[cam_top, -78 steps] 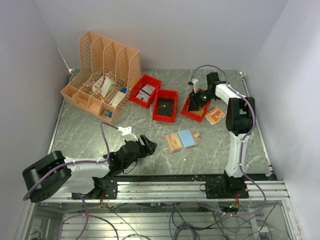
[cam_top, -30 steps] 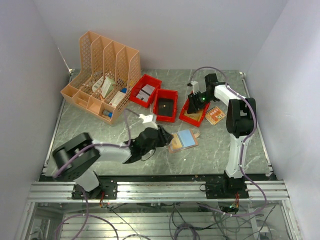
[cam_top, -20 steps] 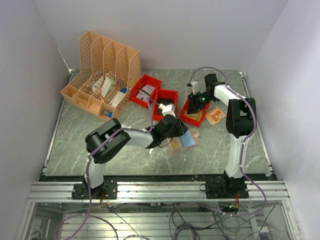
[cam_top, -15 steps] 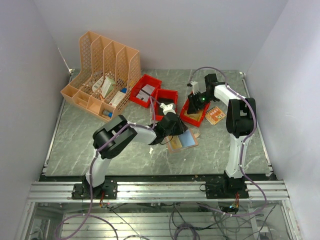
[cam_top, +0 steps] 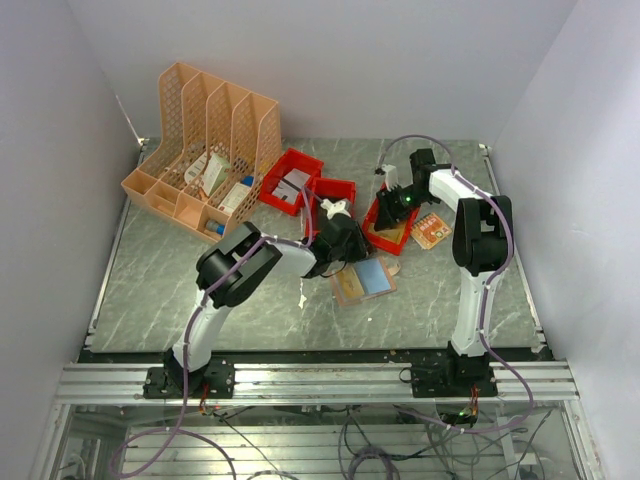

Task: Put the credit cards into the card holder
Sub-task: Pick up the credit card from the storage box.

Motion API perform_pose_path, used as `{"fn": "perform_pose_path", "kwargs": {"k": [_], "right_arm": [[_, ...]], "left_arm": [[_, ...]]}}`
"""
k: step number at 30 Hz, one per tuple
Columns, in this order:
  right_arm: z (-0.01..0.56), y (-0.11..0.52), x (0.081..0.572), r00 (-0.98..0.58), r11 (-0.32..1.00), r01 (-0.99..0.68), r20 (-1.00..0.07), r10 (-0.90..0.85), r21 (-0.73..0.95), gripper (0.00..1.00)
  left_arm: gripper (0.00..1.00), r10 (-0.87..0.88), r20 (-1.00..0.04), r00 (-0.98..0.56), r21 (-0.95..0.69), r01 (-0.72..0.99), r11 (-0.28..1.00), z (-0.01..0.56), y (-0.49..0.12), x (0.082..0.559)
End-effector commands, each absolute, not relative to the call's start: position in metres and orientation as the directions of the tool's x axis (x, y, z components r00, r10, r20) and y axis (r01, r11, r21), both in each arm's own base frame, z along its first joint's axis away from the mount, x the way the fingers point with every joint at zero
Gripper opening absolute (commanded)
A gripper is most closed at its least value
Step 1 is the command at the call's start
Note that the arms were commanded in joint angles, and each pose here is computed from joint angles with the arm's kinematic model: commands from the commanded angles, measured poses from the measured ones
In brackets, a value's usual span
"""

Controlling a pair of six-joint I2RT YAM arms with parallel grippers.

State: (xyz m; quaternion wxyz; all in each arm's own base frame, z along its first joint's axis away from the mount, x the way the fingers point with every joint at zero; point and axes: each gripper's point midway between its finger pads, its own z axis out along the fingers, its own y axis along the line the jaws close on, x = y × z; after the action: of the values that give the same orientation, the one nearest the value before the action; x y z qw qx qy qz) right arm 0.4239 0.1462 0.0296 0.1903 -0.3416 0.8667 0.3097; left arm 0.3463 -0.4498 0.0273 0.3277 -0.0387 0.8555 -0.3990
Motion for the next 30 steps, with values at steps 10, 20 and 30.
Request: {"fn": "perform_pose_path", "kwargs": {"k": [10,20,30], "right_arm": [[0.076,0.163,0.41,-0.705,0.527,-0.701,-0.58,-0.408,0.48,0.37],[0.071,0.158,0.402,-0.715,0.545,-0.691,-0.557,-0.422,0.474,0.33],[0.06,0.152,0.398,-0.717,0.568,-0.69,-0.536,-0.447,0.45,0.25]], "left_arm": [[0.32,-0.332,-0.512,-0.792,-0.721,0.186,0.668,0.022,-0.449,0.364],[0.32,-0.336,-0.51,-0.791,-0.724,0.185,0.664,0.023,-0.448,0.368],[0.32,-0.333,-0.507,-0.795,-0.727,0.187,0.661,0.023,-0.45,0.369]]}}
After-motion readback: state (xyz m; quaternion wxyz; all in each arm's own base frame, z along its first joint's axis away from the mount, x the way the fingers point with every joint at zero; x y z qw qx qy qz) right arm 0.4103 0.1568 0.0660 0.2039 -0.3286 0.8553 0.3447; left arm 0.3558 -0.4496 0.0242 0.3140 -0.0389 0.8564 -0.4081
